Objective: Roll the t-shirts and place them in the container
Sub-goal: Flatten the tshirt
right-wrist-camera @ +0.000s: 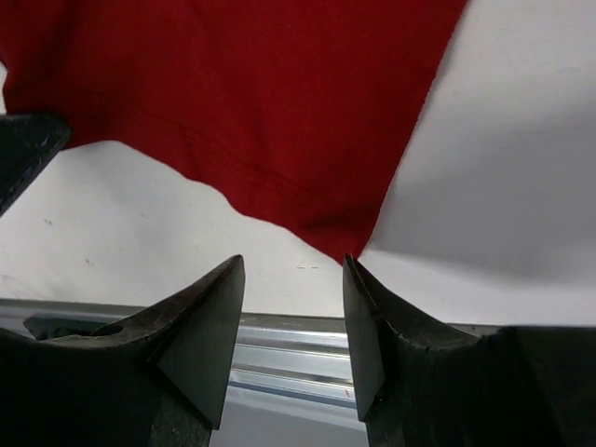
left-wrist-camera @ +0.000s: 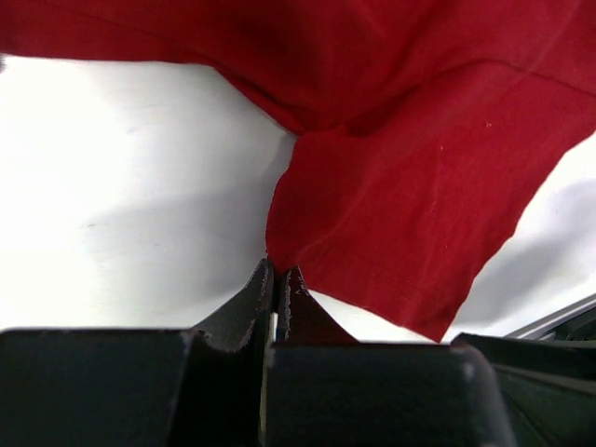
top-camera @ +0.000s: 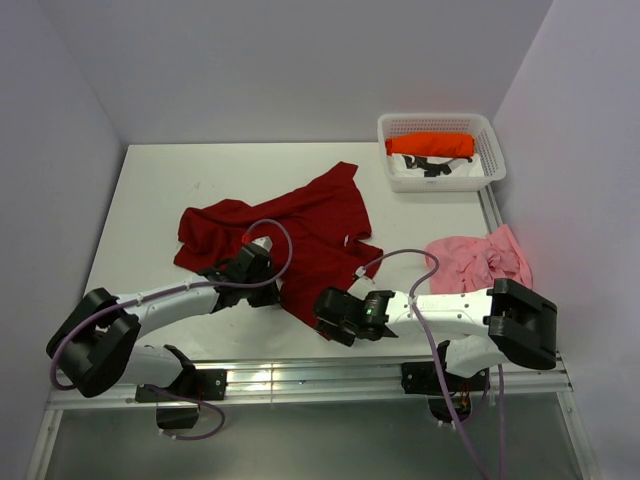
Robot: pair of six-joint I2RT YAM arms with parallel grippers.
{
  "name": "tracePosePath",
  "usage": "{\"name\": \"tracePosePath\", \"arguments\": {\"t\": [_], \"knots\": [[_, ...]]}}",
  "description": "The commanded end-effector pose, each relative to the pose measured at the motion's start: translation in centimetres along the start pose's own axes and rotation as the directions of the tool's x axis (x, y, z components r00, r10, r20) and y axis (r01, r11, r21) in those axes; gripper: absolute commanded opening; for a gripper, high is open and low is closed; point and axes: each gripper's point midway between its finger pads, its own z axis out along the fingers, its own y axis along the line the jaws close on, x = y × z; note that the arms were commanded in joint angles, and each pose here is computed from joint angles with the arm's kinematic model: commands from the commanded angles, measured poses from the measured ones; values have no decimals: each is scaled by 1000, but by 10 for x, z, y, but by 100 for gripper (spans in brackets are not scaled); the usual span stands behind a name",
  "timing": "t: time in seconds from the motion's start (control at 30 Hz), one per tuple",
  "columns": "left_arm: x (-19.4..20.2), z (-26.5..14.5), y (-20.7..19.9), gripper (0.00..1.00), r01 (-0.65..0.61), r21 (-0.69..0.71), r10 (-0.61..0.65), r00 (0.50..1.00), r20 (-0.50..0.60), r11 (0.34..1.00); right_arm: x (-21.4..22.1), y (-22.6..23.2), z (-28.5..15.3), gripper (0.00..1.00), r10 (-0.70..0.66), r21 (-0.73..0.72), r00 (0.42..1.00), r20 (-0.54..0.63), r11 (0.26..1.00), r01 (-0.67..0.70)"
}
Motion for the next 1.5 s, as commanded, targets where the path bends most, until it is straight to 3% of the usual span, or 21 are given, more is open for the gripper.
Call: {"name": "tracePosePath", "arguments": {"t": [0.0, 0.67, 1.07, 1.23, 1.33, 1.4, 1.47], "knots": [[-5, -1, -14, 0, -4, 32, 3, 999, 51, 999, -8, -11, -3, 54, 99, 32, 994, 51, 994, -101], [9, 8, -24, 0, -34, 18, 34, 999, 30, 999, -10, -49, -2, 52, 102, 104, 992, 80, 988, -110], [12, 6, -24, 0, -39, 19, 39, 999, 30, 999, -5, -51, 14, 46, 105, 124, 991, 81, 986, -115], [13, 7, -25, 0, -42, 20, 41, 999, 28, 999, -4, -55, 19, 36, 120, 132, 989, 84, 983, -130], [14, 7, -24, 0, -41, 19, 41, 999, 29, 999, -7, -57, 17, 22, 114, 115, 989, 90, 986, -124], [14, 6, -24, 0, -42, 20, 42, 999, 30, 999, -9, -52, 11, 5, 120, 83, 989, 89, 988, -127], [13, 3, -26, 0, -44, 29, 43, 998, 36, 999, -13, -52, 6, 0, 116, 67, 988, 100, 990, -123]]}}
